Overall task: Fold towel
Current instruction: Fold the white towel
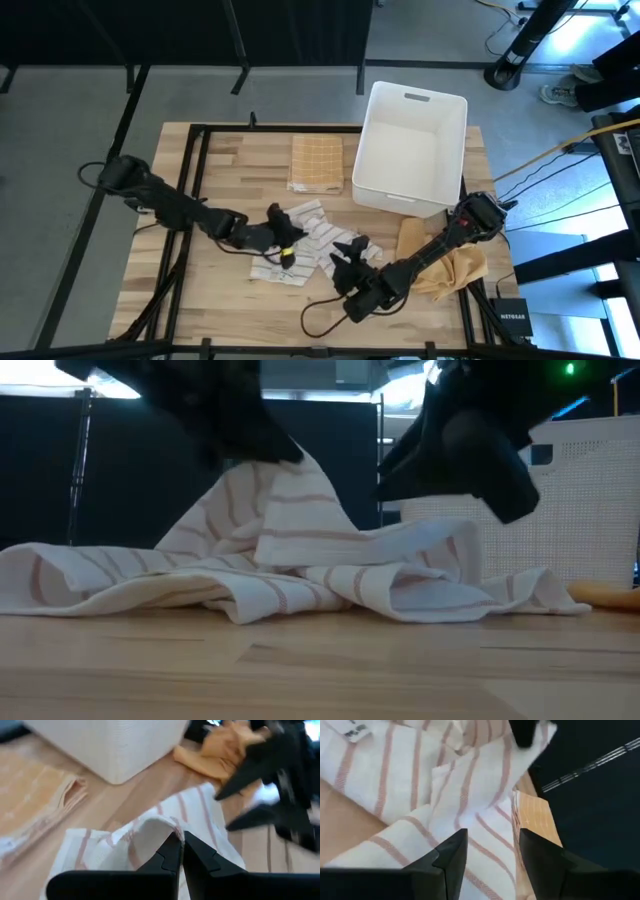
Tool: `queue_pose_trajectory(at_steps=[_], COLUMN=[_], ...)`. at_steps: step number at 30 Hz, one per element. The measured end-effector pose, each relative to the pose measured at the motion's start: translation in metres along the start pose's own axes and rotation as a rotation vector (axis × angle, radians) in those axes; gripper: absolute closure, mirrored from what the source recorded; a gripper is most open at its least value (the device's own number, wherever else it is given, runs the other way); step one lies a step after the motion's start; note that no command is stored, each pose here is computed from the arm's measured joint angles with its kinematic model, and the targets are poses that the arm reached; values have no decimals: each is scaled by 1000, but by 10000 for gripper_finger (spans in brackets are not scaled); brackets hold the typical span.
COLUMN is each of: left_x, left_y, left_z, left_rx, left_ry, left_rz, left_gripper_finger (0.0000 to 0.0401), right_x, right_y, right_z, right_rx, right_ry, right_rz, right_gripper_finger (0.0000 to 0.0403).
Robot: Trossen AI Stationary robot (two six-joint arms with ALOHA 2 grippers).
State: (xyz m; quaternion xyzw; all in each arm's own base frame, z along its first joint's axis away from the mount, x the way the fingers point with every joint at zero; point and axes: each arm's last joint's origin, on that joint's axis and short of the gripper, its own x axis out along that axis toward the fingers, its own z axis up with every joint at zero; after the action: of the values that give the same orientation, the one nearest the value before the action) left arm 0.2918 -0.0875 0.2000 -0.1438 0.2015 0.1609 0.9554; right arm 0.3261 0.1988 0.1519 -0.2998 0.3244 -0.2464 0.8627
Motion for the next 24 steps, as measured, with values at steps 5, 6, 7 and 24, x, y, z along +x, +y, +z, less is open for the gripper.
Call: queue_pose_trajectory(at_steps=[5,6,7,24], left_x=[18,21,23,-39], left_y=[14,16,19,-36], left_z=[-3,-5,-7,10], left_rx=[-119,-114,-115,269], left_ry=[11,24,34,362], left_rz=[69,86,100,-244], left_gripper_finger=[395,393,389,281], right_x=[5,7,8,9], right_y=[9,10,11,14], right_z=[-10,-12,-13,-8], right_rx=[-29,-32,-28,-23], right_ry=[1,2,1,-56], right_rz=[139,171,198,254], right_gripper_finger=[221,221,221,221])
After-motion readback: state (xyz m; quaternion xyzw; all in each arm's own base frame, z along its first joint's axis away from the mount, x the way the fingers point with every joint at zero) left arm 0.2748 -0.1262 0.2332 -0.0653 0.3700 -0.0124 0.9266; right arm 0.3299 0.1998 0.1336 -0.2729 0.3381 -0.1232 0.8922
